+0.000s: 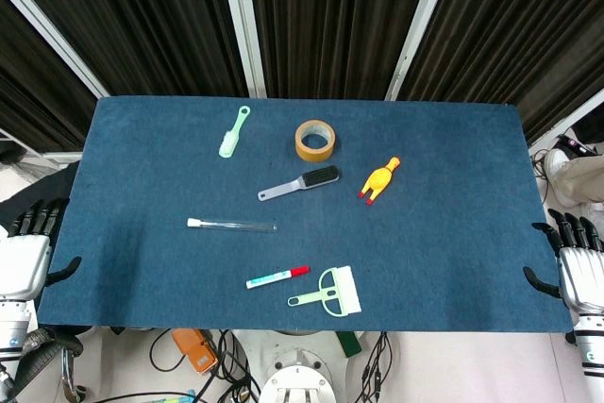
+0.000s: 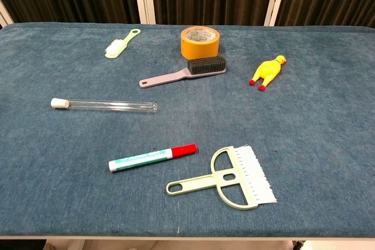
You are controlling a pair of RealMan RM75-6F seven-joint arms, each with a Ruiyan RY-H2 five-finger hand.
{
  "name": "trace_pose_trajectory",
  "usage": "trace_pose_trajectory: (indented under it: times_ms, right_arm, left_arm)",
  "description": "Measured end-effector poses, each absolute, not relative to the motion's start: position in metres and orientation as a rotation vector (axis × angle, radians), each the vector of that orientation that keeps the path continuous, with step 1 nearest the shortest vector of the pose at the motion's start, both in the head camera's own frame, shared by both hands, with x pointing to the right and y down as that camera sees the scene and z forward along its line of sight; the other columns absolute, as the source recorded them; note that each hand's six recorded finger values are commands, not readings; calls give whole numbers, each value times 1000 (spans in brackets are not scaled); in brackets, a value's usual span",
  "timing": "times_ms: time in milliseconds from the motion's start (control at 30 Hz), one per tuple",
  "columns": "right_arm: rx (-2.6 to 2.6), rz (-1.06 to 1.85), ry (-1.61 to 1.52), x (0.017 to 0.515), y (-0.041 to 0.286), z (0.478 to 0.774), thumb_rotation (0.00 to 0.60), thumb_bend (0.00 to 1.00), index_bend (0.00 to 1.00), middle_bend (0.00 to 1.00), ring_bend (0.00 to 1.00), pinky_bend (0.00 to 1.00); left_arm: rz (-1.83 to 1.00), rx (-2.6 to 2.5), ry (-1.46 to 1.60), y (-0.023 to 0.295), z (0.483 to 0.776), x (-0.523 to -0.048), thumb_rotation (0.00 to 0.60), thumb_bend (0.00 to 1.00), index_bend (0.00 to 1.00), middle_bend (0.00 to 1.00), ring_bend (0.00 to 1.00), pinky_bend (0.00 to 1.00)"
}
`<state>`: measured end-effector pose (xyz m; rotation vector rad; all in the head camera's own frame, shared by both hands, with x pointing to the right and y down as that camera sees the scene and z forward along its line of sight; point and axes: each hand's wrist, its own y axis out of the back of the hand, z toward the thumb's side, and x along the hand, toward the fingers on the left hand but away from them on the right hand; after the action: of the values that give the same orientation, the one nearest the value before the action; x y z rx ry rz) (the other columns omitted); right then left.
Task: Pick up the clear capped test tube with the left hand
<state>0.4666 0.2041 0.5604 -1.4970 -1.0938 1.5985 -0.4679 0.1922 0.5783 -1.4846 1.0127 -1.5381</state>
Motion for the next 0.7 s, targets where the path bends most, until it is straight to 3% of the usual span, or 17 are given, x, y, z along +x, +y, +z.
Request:
trace_pose_trajectory:
  times_ms: [400,700]
  right_arm:
    - [-1496,1600,-1095,467,204,560,600,355,289,136,109,77]
    - [-1506,1606,-1096,466,205,562,600,355,303,136,109,77]
  left_arm:
    - [-1534,-1510,991,193,584,-462,600,189,49,77,21,148]
    - [-1522,-1594,907,198,611,-436,600,189,49,101,21,161]
